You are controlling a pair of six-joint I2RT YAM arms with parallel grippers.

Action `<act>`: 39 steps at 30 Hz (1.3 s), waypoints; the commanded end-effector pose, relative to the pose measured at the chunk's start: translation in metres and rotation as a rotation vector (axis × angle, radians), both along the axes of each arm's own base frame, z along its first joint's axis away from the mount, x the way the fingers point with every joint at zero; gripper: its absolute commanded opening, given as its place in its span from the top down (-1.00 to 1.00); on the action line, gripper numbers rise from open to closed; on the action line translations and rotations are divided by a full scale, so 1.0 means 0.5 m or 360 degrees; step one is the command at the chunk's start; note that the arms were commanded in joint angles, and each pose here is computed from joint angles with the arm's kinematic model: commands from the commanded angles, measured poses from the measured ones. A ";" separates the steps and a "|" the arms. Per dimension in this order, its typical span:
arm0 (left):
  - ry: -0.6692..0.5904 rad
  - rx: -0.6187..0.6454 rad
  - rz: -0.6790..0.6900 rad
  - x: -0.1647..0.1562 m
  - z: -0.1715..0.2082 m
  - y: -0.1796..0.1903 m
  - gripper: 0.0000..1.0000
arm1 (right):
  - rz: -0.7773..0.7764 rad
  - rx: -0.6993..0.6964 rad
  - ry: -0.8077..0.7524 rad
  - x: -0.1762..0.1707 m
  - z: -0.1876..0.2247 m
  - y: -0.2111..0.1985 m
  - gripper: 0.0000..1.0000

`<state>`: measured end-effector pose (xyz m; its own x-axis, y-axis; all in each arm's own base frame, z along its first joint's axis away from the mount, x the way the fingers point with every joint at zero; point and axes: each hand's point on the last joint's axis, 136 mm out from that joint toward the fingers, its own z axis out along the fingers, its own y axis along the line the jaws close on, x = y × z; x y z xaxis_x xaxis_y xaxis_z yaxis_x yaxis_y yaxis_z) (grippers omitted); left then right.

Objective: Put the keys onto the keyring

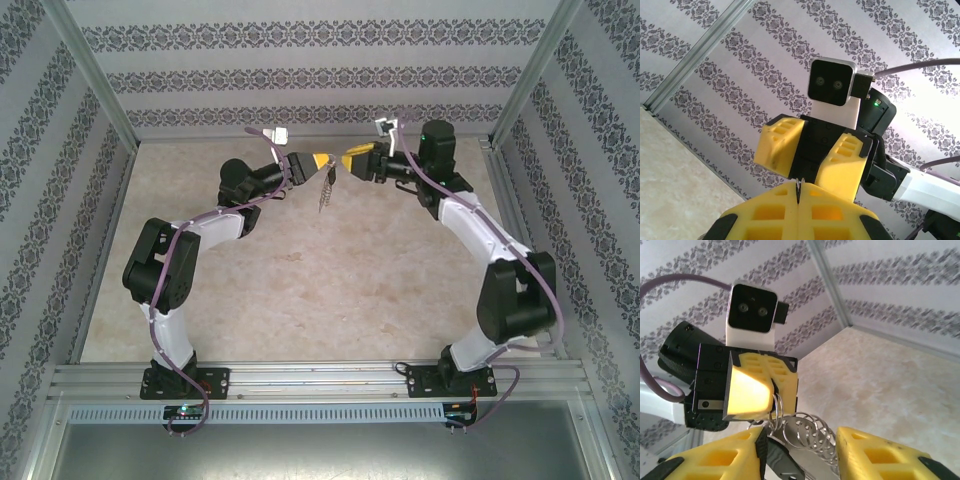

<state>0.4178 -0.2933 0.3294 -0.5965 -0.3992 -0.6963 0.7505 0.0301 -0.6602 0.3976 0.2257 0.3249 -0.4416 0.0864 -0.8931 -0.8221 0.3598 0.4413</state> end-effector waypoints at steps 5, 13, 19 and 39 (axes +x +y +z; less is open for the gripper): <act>-0.0309 -0.0002 -0.0030 -0.045 0.065 -0.002 1.00 | -0.0301 0.0059 -0.0086 -0.030 -0.024 -0.045 0.15; -0.0394 0.0089 -0.0062 -0.064 0.063 -0.008 1.00 | -0.0279 0.0072 -0.0189 -0.087 -0.064 -0.022 0.05; -0.0423 0.0137 -0.0093 -0.078 0.057 -0.014 1.00 | -0.0195 0.0075 -0.0226 -0.092 -0.066 0.013 0.00; -0.0439 0.0208 -0.0117 -0.093 0.047 -0.020 1.00 | 0.0036 0.0109 -0.0235 -0.097 -0.051 0.087 -0.02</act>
<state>0.3882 -0.3033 0.3344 -0.4615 -0.2596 -0.8483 0.8690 0.0600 -0.4912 0.3558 0.2599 0.2887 -0.3476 0.1477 -0.9259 -0.8526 0.3611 0.3777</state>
